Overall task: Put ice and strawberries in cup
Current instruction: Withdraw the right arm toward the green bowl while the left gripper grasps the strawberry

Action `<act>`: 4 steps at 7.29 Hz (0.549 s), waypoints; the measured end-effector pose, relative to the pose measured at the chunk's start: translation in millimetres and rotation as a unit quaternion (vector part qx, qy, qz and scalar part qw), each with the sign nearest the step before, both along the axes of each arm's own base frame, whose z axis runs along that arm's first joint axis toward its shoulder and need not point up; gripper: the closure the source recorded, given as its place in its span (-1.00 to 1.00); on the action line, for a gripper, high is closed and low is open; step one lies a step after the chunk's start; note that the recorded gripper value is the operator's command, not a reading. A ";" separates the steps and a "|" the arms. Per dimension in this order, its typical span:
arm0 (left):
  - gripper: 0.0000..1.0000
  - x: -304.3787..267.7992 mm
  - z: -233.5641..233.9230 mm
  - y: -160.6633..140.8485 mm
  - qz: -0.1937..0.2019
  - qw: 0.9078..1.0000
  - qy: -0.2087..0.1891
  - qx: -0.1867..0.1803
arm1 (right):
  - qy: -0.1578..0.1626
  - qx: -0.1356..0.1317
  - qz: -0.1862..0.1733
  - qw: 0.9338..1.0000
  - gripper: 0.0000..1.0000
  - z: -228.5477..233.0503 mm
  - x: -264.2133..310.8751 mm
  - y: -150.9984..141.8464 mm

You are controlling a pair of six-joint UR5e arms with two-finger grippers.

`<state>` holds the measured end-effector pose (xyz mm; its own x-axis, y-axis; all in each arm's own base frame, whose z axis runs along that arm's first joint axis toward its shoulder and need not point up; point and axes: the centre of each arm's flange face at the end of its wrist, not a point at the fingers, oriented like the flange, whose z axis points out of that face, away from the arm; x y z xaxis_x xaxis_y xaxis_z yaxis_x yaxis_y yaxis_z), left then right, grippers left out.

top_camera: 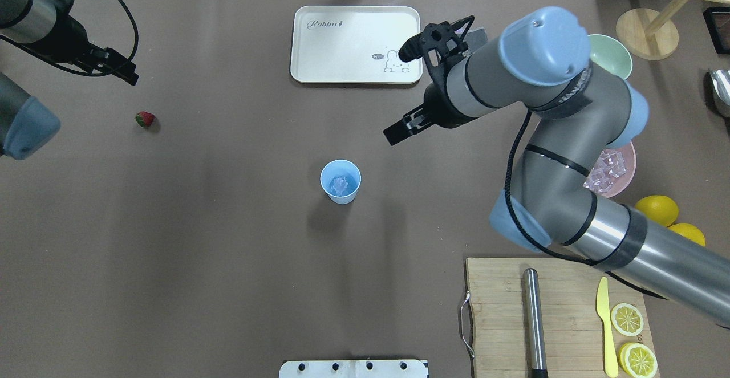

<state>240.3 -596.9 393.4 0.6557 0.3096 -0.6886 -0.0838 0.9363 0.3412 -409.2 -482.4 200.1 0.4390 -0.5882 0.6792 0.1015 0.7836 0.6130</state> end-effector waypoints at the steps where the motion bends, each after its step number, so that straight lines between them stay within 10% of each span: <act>1: -0.94 13.4 -6.1 -4.2 0.011 1.000 0.000 0.005 | -0.001 -0.004 -0.003 1.000 -1.00 14.3 37.6 -15.4; 4: -0.94 39.8 -0.4 -23.3 0.066 0.997 -0.018 0.044 | 0.009 -0.015 -0.003 1.000 -1.00 83.7 154.9 -35.4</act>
<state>280.1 -620.2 393.0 0.6296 0.4525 -0.6316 -0.2182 0.8832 0.4152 -254.3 -517.8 283.8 0.4472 -0.5699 0.6894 0.1172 0.8014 0.5865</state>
